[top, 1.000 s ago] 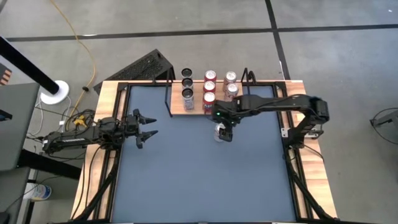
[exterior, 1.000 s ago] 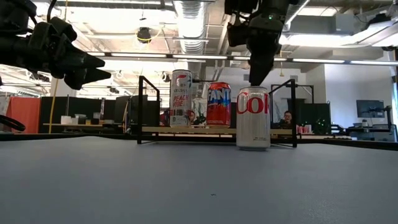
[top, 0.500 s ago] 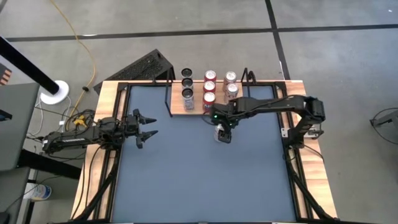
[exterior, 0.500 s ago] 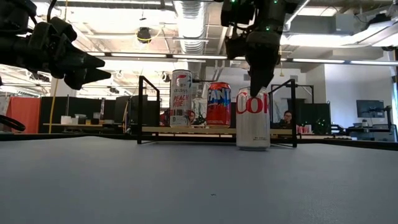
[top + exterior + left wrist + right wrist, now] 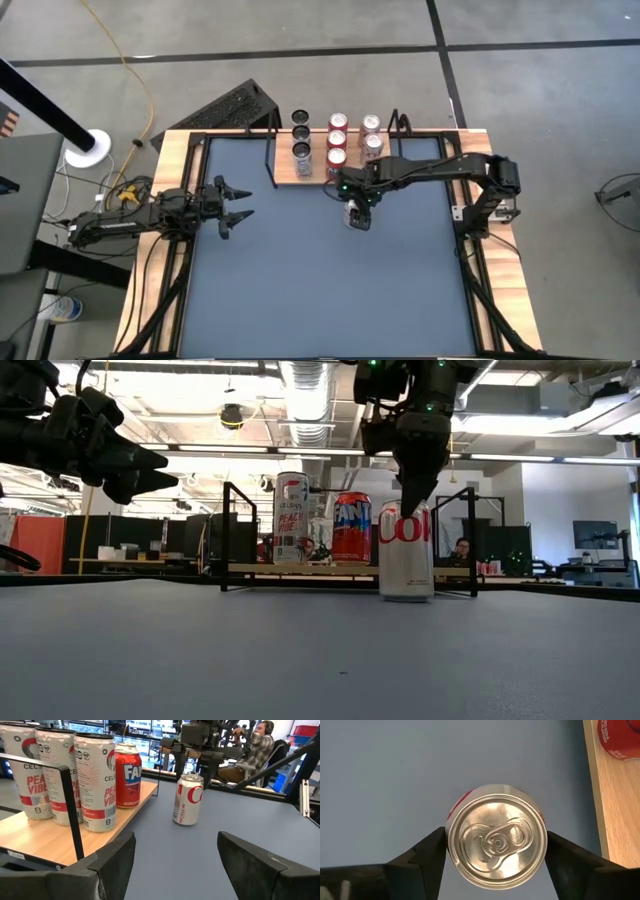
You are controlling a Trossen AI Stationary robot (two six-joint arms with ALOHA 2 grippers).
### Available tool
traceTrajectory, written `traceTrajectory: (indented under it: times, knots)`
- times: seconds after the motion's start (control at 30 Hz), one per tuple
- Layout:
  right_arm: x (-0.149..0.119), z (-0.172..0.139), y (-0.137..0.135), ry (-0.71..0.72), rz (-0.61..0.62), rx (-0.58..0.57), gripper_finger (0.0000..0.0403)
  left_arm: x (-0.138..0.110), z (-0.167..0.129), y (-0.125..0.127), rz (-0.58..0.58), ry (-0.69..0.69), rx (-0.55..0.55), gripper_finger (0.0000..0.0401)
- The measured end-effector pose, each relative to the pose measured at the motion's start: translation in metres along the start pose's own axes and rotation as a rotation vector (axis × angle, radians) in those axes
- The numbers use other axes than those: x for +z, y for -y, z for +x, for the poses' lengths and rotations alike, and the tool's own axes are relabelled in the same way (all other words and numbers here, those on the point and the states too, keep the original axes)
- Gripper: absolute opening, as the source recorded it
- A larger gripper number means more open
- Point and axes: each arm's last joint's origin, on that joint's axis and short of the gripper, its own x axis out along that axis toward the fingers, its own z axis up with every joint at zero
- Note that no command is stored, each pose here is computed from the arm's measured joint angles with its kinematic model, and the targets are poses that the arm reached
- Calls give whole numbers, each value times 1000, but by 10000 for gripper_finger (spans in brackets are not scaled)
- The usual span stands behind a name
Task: Place canned beverage on shelf
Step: Put the silver soda can on the shelf aligned with the other silver soda can
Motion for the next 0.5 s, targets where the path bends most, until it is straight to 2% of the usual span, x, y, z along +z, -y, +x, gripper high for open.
traceTrajectory:
  times: [0.27,0.5]
  knots:
    - [-2,-9,-3,36,-75,4,264,0,0,0,0,0,0,269]
    - [-11,-40,7,94,-106,2,257,0,0,0,0,0,0,269]
